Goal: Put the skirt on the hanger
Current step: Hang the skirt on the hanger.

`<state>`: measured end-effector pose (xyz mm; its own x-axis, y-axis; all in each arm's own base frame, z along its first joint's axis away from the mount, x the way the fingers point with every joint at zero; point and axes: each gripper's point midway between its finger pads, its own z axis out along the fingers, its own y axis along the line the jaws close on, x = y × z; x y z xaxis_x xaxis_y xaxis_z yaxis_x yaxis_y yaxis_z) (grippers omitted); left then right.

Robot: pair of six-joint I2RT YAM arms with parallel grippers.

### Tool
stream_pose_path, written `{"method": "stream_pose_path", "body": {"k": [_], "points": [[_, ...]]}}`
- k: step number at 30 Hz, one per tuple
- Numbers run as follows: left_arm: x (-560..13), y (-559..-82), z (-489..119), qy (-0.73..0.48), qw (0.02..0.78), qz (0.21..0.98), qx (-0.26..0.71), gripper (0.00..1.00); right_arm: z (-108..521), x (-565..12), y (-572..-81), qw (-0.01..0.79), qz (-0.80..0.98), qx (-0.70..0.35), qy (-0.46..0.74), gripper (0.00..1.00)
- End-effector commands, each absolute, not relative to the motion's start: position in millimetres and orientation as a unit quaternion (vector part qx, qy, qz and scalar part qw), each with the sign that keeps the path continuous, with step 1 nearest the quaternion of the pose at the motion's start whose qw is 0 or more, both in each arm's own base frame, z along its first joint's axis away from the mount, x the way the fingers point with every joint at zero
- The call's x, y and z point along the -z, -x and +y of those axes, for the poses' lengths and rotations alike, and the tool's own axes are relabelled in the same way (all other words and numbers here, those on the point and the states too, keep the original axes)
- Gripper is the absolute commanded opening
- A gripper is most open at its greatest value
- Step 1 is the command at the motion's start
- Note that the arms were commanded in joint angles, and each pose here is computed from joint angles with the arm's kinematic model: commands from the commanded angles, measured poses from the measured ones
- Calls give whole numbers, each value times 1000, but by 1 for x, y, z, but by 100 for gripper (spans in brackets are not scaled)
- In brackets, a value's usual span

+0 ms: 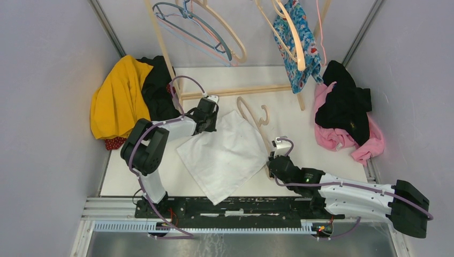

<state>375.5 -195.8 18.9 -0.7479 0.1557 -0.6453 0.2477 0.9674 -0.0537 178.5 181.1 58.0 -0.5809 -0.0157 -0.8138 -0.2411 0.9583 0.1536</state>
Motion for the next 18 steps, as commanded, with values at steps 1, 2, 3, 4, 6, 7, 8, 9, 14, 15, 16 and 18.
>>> {"method": "stream_pose_path", "body": {"k": [1, 2, 3, 4, 6, 7, 8, 9, 14, 15, 16, 18], "points": [[-18, -374, -211, -124, 338, 927, 110, 3, 185, -55, -175, 445, 881, -132, 88, 1], [-23, -375, -216, -125, 346, 922, 123, 3, 186, -55, -175, 446, 881, -133, 89, 1], [-29, -374, -219, -127, 351, 918, 134, 3, 187, -55, -175, 446, 880, -135, 91, 1], [-34, -374, -222, -128, 357, 914, 144, 3, 188, -55, -175, 446, 879, -138, 93, 1], [-44, -373, -228, -133, 366, 907, 163, 3, 190, -55, -176, 446, 879, -140, 95, 1], [-47, -373, -229, -134, 370, 904, 169, 3, 192, -55, -176, 444, 879, -140, 97, 1], [-51, -372, -231, -136, 373, 901, 174, 3, 193, -55, -176, 443, 880, -141, 98, 1], [-54, -372, -233, -138, 375, 899, 181, 3, 194, -55, -176, 443, 880, -142, 98, 1], [-63, -369, -237, -140, 385, 890, 199, 3, 198, -54, -177, 442, 880, -145, 99, 1], [-64, -368, -238, -141, 386, 889, 202, 3, 198, -54, -177, 441, 880, -146, 100, 1], [-65, -367, -238, -142, 386, 888, 205, 3, 199, -54, -177, 442, 880, -146, 99, 1], [-69, -367, -239, -142, 390, 885, 210, 3, 199, -55, -177, 442, 879, -146, 100, 1]]}}
